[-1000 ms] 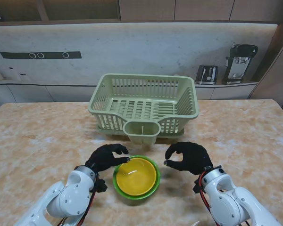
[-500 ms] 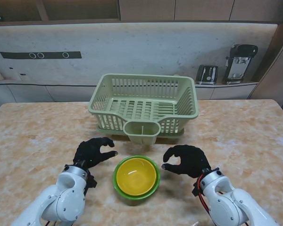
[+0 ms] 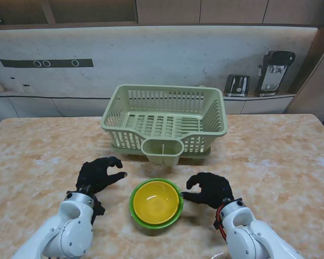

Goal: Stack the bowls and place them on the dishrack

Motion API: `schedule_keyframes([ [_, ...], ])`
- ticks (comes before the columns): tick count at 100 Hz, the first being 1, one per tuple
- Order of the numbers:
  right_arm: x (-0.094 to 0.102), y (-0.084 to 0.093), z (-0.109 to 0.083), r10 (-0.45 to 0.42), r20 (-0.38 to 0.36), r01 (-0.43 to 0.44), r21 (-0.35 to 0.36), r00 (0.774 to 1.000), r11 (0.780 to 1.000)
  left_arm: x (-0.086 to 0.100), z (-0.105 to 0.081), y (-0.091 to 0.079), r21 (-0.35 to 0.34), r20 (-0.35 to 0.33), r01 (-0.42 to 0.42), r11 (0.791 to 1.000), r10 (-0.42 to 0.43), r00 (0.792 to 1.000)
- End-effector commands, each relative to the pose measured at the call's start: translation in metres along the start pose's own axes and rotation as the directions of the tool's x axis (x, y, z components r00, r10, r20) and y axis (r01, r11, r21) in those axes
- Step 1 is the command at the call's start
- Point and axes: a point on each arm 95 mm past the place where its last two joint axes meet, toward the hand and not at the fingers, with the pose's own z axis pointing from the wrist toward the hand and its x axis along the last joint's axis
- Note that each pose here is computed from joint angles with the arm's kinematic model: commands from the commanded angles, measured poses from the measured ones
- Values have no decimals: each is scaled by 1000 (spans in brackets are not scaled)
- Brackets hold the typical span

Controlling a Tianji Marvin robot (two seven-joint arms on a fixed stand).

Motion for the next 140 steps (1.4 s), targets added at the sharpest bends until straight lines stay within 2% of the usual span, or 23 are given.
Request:
schedule_keyframes([
  [1,3,-9,3,3,8,-4,44,1000,999,1,-2,1,-9,0,4,1000,-4,1000],
  [25,5,-25,18,7,43,-13,129,999,992,0,-3,0,4,0,4,1000,-4,1000],
  [45,7,-35,29,41,80,-52,148,996,988,0,-3,0,11,-2,6,1000,-6,1000],
  [71,11,-44,38,55,80,-69,185,995,980,0,-2,0,15,-4,7,1000,-7,1000],
  [109,19,-58,50,13,72,-29,219,997,975,0,-1,0,23,-7,7,1000,-7,1000],
  [140,26,-61,55,-19,86,-5,266,996,964,-1,-1,0,29,-8,7,1000,-7,1000],
])
